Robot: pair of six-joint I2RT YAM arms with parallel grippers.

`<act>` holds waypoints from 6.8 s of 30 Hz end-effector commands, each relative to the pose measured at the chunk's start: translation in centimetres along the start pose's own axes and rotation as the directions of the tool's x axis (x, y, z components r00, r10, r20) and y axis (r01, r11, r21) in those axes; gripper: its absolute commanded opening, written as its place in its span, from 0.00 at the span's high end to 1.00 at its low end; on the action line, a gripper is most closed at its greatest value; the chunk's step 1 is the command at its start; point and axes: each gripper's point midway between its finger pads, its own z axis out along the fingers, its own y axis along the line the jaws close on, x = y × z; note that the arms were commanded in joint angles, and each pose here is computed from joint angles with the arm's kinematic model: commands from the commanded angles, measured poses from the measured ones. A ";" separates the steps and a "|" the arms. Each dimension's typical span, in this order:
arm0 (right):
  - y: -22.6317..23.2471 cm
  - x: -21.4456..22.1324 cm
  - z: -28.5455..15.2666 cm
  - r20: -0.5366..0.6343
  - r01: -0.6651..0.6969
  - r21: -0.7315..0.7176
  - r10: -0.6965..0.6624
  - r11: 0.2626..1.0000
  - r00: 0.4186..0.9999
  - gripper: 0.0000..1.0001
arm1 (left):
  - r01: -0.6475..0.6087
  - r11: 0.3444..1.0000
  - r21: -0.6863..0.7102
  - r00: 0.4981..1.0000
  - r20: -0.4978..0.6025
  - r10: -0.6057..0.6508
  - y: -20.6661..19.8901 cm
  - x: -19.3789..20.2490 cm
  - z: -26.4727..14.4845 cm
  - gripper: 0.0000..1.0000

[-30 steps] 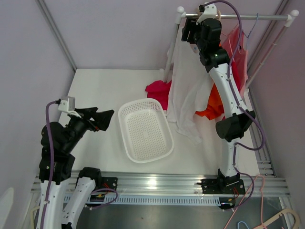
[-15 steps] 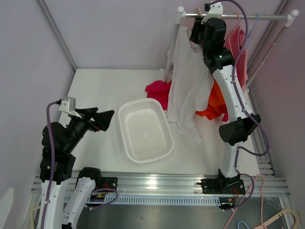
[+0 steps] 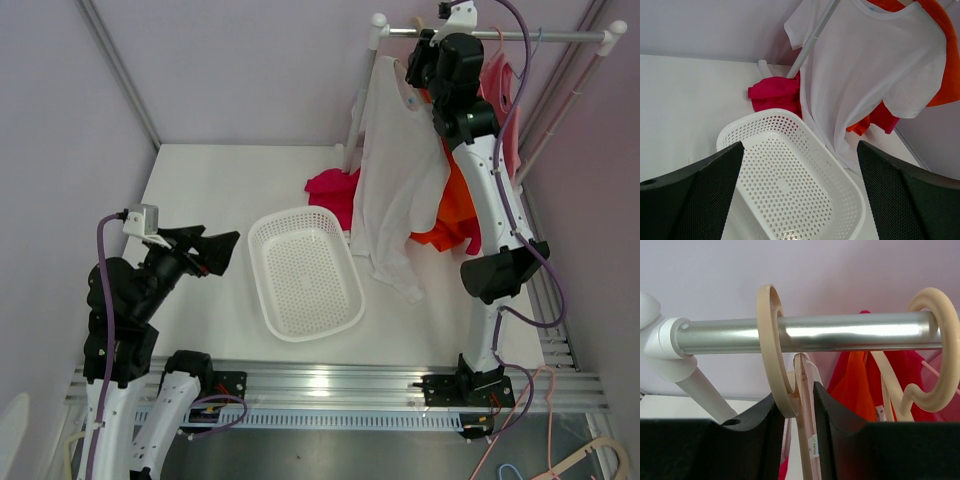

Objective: Remove the t-shirt from the hanger

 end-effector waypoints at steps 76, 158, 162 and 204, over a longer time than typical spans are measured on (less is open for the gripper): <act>4.8 5.9 -22.2 -0.020 -0.222 0.504 0.268 0.835 0.963 1.00 | -0.249 0.745 0.618 0.937 -0.041 0.347 -19.8 8.1 -2.4 0.01; 4.9 2.2 -28.2 -0.156 -0.208 -0.068 0.195 0.976 0.968 1.00 | -0.129 0.816 0.564 0.991 0.103 0.085 -23.9 -20.4 7.6 0.99; 4.9 0.8 -26.7 -0.084 -0.188 -0.069 0.182 0.980 0.980 1.00 | -0.113 0.830 0.546 0.994 0.054 0.100 -23.0 -18.3 8.3 0.99; 4.7 -3.7 -2.6 0.156 0.013 -0.142 0.009 0.990 0.988 1.00 | 0.417 0.885 -0.208 0.591 -0.678 -0.438 -2.8 28.9 15.1 0.42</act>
